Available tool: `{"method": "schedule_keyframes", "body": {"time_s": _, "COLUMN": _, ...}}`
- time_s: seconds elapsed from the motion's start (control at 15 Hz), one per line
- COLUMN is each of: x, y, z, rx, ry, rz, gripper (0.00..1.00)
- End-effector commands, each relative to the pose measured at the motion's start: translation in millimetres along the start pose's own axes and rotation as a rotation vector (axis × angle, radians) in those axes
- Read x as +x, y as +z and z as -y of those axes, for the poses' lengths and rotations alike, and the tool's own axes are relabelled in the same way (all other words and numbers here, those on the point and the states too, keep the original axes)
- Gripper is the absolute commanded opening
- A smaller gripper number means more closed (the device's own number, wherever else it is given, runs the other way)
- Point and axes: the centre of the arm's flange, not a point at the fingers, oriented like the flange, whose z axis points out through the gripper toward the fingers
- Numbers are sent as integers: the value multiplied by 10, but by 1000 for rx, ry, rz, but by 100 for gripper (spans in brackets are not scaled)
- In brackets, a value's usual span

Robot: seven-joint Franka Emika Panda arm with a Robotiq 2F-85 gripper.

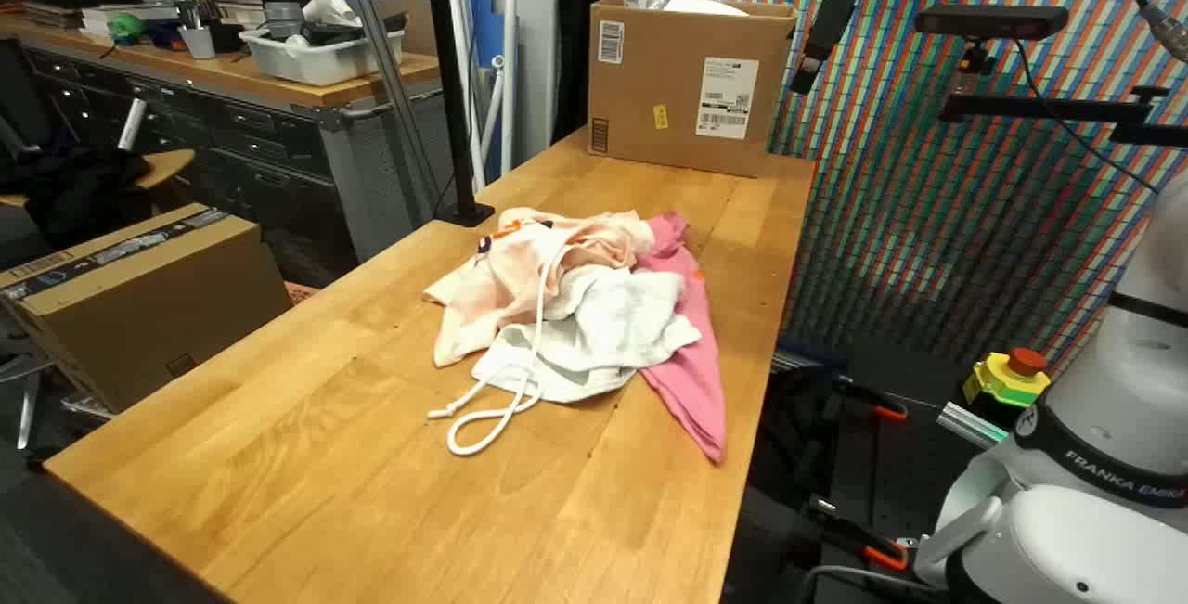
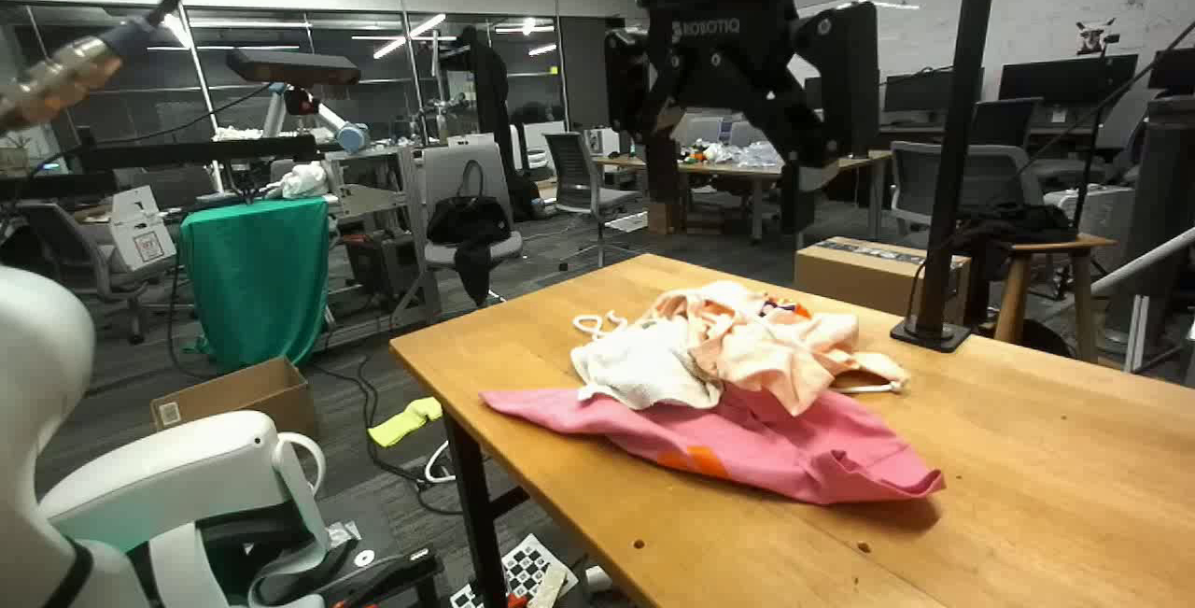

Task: Move the peach shirt to the right, move the white towel and pink shirt to the left, move the radish backwards, move the long white rope to the right

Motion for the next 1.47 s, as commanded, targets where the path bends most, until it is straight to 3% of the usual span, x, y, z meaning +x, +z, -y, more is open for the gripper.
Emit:
{"method": "schedule_keyframes", "body": {"time_s": 0.0, "x": 6, "y": -22, "z": -3, "rx": -2, "ry": 0, "rz": -5, "gripper": 100}}
{"method": "schedule_keyframes", "body": {"time_s": 0.33, "x": 8, "y": 19, "z": 34, "rx": -10, "ry": -9, "rz": 10, "gripper": 100}}
{"method": "schedule_keyframes", "body": {"time_s": 0.4, "x": 371, "y": 221, "z": 223, "rx": -5, "ry": 12, "rz": 3, "gripper": 100}}
{"method": "schedule_keyframes", "body": {"time_s": 0.93, "x": 1172, "y": 784, "z": 1207, "rx": -51, "ry": -30, "rz": 21, "gripper": 100}}
{"method": "schedule_keyframes", "body": {"time_s": 1.4, "x": 1836, "y": 1179, "z": 1626, "rx": -88, "ry": -114, "rz": 8, "gripper": 100}}
